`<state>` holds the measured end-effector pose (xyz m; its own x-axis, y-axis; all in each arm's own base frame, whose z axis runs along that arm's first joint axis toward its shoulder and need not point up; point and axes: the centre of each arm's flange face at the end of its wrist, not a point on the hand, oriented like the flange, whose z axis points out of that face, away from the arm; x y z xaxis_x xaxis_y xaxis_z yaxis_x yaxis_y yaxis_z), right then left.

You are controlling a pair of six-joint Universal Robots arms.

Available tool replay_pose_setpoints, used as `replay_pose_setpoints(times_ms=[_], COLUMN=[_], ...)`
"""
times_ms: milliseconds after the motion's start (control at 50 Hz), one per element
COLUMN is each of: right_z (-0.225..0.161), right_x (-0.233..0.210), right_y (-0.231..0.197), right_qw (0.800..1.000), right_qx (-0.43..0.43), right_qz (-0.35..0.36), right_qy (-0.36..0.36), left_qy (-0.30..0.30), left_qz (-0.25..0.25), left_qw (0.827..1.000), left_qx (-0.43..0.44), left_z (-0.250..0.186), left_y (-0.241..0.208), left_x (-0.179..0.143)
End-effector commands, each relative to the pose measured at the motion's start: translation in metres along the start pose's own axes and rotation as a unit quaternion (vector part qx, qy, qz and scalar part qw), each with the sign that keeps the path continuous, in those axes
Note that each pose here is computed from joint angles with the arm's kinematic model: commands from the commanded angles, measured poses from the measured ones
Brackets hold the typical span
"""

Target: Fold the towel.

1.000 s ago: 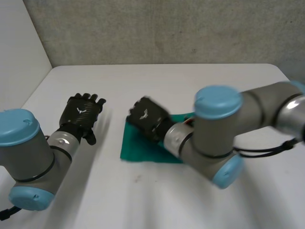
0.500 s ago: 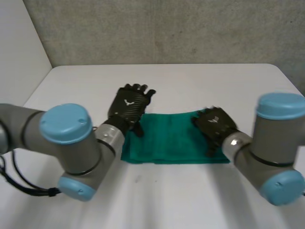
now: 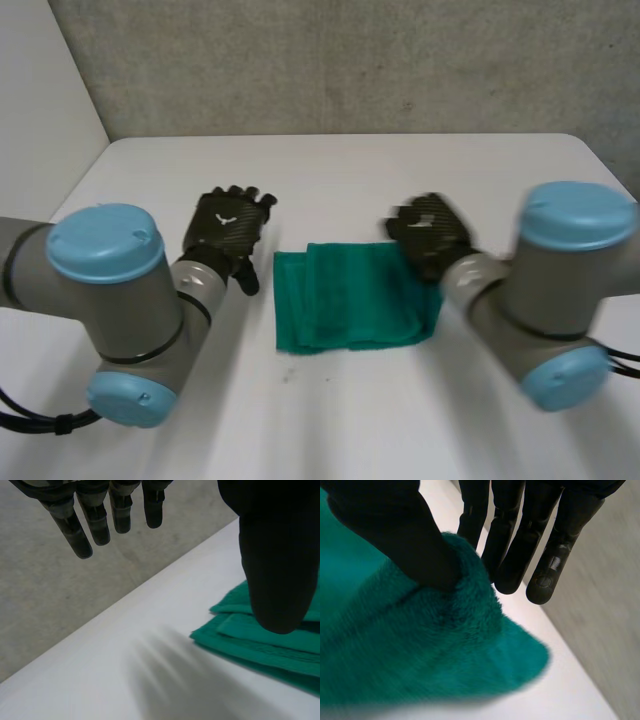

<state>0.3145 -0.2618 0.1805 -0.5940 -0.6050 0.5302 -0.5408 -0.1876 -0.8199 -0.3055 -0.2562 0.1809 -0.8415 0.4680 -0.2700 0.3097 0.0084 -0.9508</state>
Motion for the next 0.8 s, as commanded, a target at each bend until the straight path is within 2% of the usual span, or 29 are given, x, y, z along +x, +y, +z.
replay_pose_setpoints(times_ms=[20,80,200,300,320,420,560,580,620,700,740,800], right_z=[-0.009,-0.007,-0.001,-0.006,-0.011,-0.012,-0.006,0.005,0.009,0.023,0.026,0.028], right_x=[-0.111,-0.124,-0.103,-0.064,-0.039,-0.015,-0.004,-0.012,-0.015,-0.028,-0.029,-0.026], right_y=[-0.029,-0.021,-0.019,-0.03,-0.031,-0.024,-0.009,0.009,0.015,0.031,0.036,0.039], right_qw=[0.985,0.982,0.993,0.995,0.989,0.973,0.966,0.963,0.962,0.958,0.96,0.965], right_qx=[0.052,0.029,-0.005,0.004,0.008,0.01,-0.013,-0.048,-0.06,-0.099,-0.113,-0.124], right_qz=[-0.038,-0.043,-0.017,0.073,0.136,0.223,0.248,0.252,0.254,0.248,0.239,0.217], right_qy=[-0.162,-0.179,-0.116,-0.074,-0.058,-0.067,-0.069,-0.079,-0.082,-0.101,-0.097,-0.076], left_qy=[-0.027,-0.026,-0.016,0.009,0.014,0.043,0.073,0.073,0.072,0.032,0.005,-0.004], left_qz=[-0.015,-0.021,-0.029,-0.042,-0.045,-0.072,-0.093,-0.093,-0.086,-0.076,-0.072,-0.068], left_qw=[1.0,0.999,0.999,0.998,0.998,0.996,0.992,0.992,0.99,0.988,0.987,0.986], left_qx=[0.003,0.006,0.016,0.036,0.037,0.022,-0.049,-0.049,-0.089,-0.129,-0.142,-0.155], left_z=[-0.005,-0.006,-0.005,-0.004,-0.003,0.001,0.004,0.004,0.005,0.006,0.009,0.006], left_y=[-0.006,-0.008,-0.013,-0.026,-0.027,-0.027,0.002,0.002,0.021,0.039,0.045,0.049], left_x=[-0.01,-0.008,-0.002,0.019,0.022,0.044,0.07,0.07,0.073,0.061,0.049,0.043])
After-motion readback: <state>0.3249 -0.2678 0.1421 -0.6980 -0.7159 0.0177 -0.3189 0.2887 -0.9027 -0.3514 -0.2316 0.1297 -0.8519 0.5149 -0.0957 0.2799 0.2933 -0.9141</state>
